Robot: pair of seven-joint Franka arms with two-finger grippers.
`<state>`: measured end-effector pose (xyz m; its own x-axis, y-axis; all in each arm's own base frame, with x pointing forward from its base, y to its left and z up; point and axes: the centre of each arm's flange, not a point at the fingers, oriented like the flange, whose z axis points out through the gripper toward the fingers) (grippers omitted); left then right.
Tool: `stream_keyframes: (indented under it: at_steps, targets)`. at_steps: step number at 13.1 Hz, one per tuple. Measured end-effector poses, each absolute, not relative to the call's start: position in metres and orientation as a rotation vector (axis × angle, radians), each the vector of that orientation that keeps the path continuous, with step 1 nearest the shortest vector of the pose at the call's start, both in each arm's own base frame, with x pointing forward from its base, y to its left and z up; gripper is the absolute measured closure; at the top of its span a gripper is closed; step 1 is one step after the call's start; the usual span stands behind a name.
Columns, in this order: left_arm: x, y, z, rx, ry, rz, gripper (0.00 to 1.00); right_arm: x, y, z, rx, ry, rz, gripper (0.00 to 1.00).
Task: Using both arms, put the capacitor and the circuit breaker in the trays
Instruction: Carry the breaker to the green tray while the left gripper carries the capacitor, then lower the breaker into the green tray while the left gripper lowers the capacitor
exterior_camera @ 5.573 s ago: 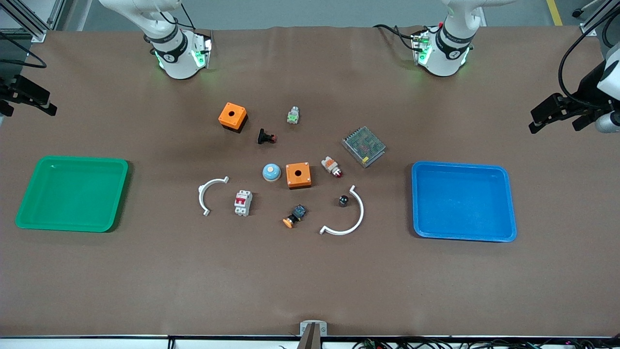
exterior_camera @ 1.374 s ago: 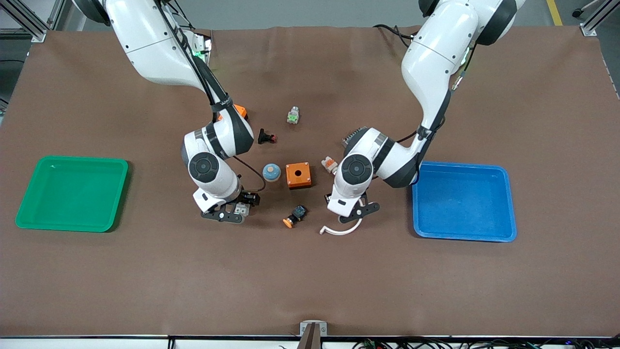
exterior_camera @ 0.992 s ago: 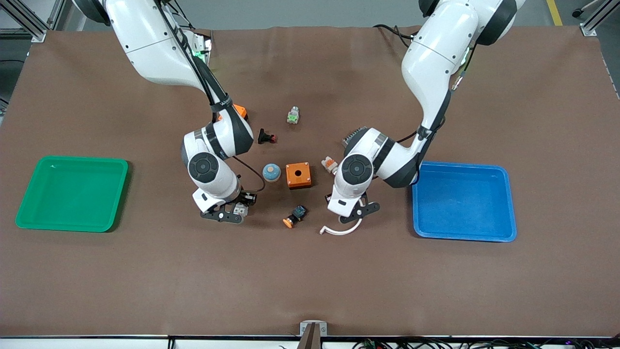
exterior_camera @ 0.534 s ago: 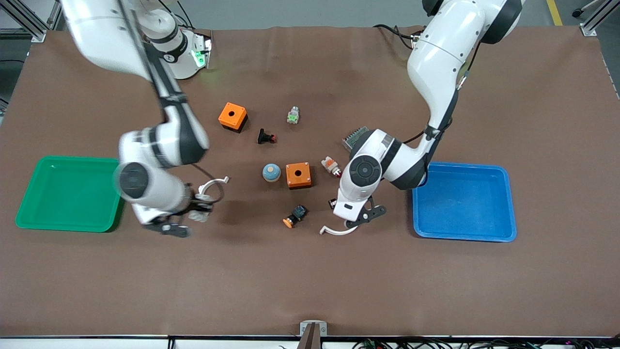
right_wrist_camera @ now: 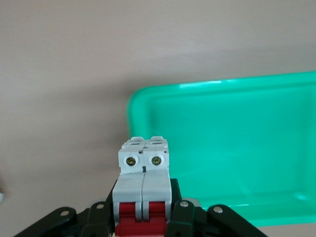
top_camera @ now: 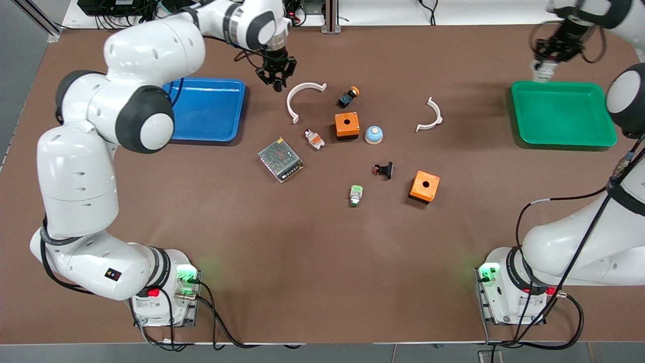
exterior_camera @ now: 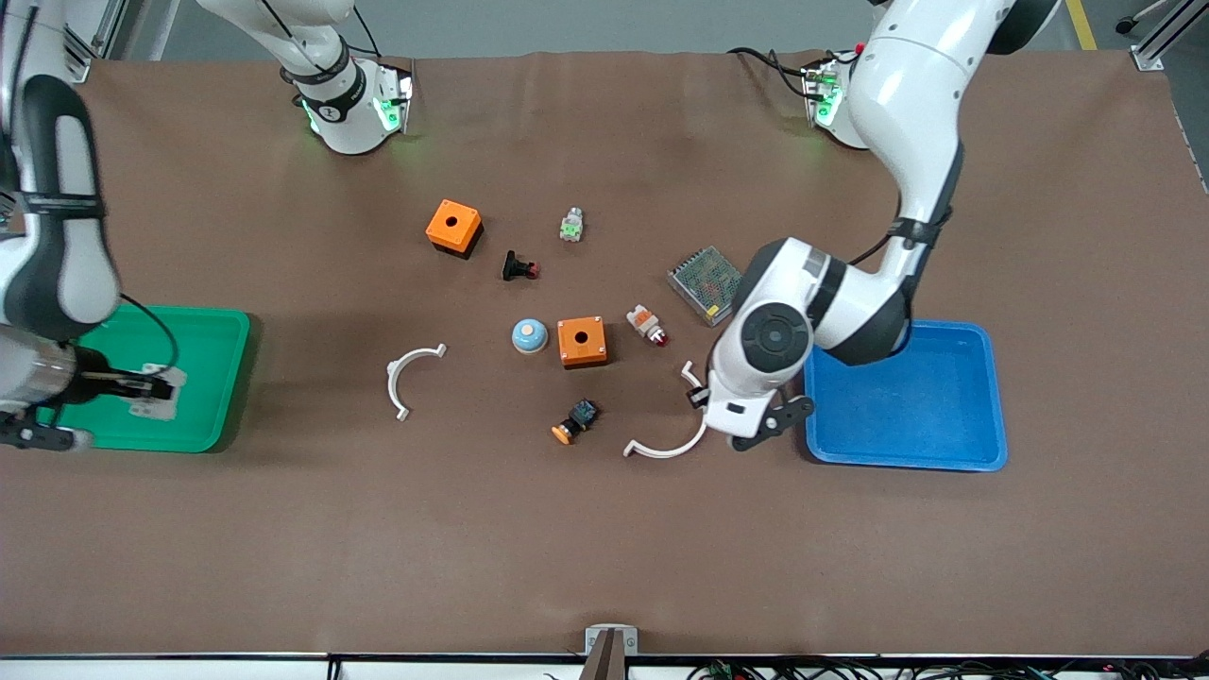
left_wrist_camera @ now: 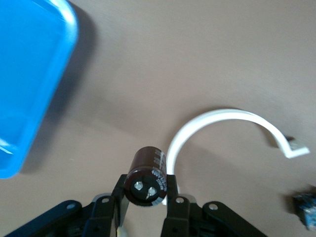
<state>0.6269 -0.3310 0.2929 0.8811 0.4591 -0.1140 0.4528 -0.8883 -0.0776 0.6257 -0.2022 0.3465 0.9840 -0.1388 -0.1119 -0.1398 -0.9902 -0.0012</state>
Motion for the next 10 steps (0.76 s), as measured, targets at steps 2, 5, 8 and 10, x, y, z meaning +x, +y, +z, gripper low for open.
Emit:
stream_keyframes:
  at_steps: [2,5,8,10]
  targets:
    - [0.628,-0.295,0.285,-2.989,-0.678,0.248,0.67,0.604,-0.242,0.327,-3.111,0.208,0.182,0.6]
    - [0.627,-0.232,0.268,-2.985,-0.597,0.318,0.67,0.577,-0.277,0.29,-3.124,0.151,0.13,0.6]
    - [0.627,-0.164,0.257,-3.015,-0.505,0.35,0.67,0.557,-0.301,0.265,-3.141,0.134,0.083,0.6]
    - [0.62,-0.129,0.252,-3.039,-0.439,0.356,0.67,0.556,-0.305,0.253,-3.15,0.121,0.063,0.6]
